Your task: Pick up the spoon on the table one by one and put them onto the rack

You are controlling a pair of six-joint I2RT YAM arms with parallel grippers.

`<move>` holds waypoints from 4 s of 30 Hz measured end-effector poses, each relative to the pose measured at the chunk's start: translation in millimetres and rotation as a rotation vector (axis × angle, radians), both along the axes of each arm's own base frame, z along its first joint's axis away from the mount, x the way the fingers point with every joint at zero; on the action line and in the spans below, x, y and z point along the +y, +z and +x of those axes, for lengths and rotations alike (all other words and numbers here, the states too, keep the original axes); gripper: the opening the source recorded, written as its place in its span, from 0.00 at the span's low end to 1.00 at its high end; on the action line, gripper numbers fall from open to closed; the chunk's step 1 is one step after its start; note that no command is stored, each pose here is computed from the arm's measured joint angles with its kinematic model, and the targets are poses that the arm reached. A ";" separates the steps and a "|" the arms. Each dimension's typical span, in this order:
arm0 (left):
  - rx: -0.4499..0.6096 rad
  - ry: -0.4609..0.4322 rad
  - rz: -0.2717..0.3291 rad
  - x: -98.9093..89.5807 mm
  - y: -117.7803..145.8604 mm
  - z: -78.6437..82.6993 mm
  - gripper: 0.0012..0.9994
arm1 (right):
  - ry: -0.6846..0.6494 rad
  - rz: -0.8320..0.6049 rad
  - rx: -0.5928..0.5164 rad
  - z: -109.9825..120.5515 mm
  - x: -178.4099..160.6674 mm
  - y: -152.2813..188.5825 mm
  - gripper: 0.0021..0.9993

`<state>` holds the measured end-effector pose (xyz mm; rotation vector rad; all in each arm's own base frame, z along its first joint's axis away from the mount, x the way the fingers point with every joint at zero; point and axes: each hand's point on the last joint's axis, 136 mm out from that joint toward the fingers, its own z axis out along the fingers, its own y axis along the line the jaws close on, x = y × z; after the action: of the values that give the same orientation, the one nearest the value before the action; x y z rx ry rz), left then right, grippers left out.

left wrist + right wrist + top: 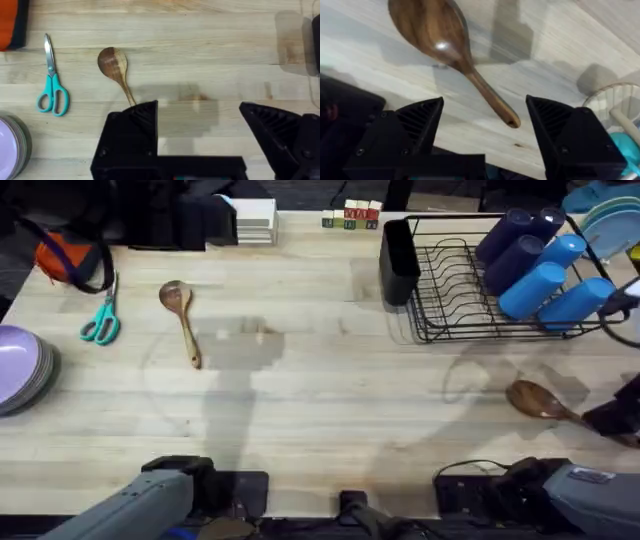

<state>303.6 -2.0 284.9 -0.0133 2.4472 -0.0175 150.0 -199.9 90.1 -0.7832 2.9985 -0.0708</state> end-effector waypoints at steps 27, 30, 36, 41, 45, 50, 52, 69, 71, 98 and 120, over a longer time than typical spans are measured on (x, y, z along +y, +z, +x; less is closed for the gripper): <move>-0.023 0.000 0.000 0.0 3.6 4.2 0.99 | 0.080 0.012 0.012 -4.1 19.1 -55.4 0.99; -0.023 0.000 0.000 0.0 3.7 4.3 0.99 | 0.085 0.012 0.013 -4.3 19.1 -55.6 0.99; -0.023 0.000 0.000 0.0 3.7 4.3 0.99 | 0.086 0.010 0.015 -4.7 18.8 -55.7 0.99; -0.023 0.000 0.000 0.0 3.7 4.4 0.99 | 0.085 0.016 0.020 -6.0 20.2 -56.0 0.84; -0.023 0.000 0.000 0.0 3.7 4.3 0.99 | 0.086 0.008 0.025 -6.5 18.7 -56.0 0.58; -0.023 0.000 0.000 0.0 3.7 4.4 0.99 | 0.089 -0.005 0.027 -6.4 15.9 -55.9 0.31; -0.023 0.000 0.000 0.0 3.7 4.3 0.99 | 0.090 -0.009 0.025 -5.8 14.9 -55.9 0.24; -0.023 0.000 0.000 0.0 3.7 4.4 0.99 | 0.092 -0.011 0.033 -7.3 14.7 -55.7 0.04; -0.023 0.000 0.000 0.0 3.7 4.3 0.99 | 0.092 -0.012 0.033 -7.3 14.6 -55.7 0.04; -0.023 0.000 0.000 0.0 3.7 4.3 0.99 | 0.179 -0.138 -0.123 14.9 40.2 -5.3 0.03; -0.011 0.000 0.000 0.0 1.7 2.1 0.99 | 0.483 -0.056 -0.168 36.5 117.6 7.4 0.03</move>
<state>305.6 -2.0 286.7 -0.0132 2.4362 -0.0176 186.5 -82.3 97.5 -1.4023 2.5807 -0.1920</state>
